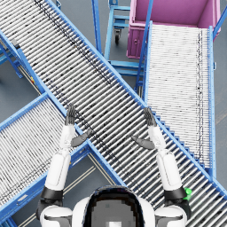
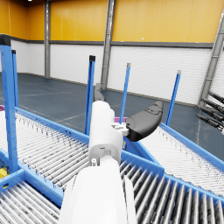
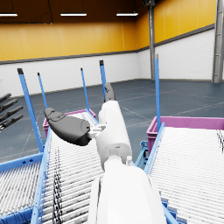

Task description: Pick up the oil and place it on the left assembly line, put the cola on the right, and keep Sprite still

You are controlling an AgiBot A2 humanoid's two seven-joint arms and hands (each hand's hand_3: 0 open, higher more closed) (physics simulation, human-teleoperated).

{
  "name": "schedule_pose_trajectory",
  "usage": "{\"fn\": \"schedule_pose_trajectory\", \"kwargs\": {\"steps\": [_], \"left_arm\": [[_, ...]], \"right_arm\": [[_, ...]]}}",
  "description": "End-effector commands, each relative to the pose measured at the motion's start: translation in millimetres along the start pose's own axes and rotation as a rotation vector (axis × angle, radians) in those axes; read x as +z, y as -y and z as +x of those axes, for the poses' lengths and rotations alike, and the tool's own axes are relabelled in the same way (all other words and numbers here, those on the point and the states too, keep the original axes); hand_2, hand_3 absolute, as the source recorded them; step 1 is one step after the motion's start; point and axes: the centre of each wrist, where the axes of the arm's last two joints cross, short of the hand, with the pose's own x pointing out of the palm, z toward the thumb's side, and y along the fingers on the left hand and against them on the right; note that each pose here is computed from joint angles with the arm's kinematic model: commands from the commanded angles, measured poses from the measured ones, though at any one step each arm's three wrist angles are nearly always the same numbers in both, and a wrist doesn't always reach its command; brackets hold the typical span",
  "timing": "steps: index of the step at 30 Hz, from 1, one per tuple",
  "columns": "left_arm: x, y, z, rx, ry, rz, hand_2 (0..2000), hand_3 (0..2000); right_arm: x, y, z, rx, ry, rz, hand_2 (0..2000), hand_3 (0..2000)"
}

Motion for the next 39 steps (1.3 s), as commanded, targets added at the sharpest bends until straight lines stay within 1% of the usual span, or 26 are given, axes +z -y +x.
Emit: {"fn": "schedule_pose_trajectory", "kwargs": {"steps": [1, 39], "left_arm": [[0.0, 0.0, 0.0, 0.0, 0.0, 0.0, 0, 0], [0.0, 0.0, 0.0, 0.0, 0.0, 0.0, 0, 0]], "right_arm": [[0.0, 0.0, 0.0, 0.0, 0.0, 0.0, 0, 0], [0.0, 0.0, 0.0, 0.0, 0.0, 0.0, 0, 0]]}}
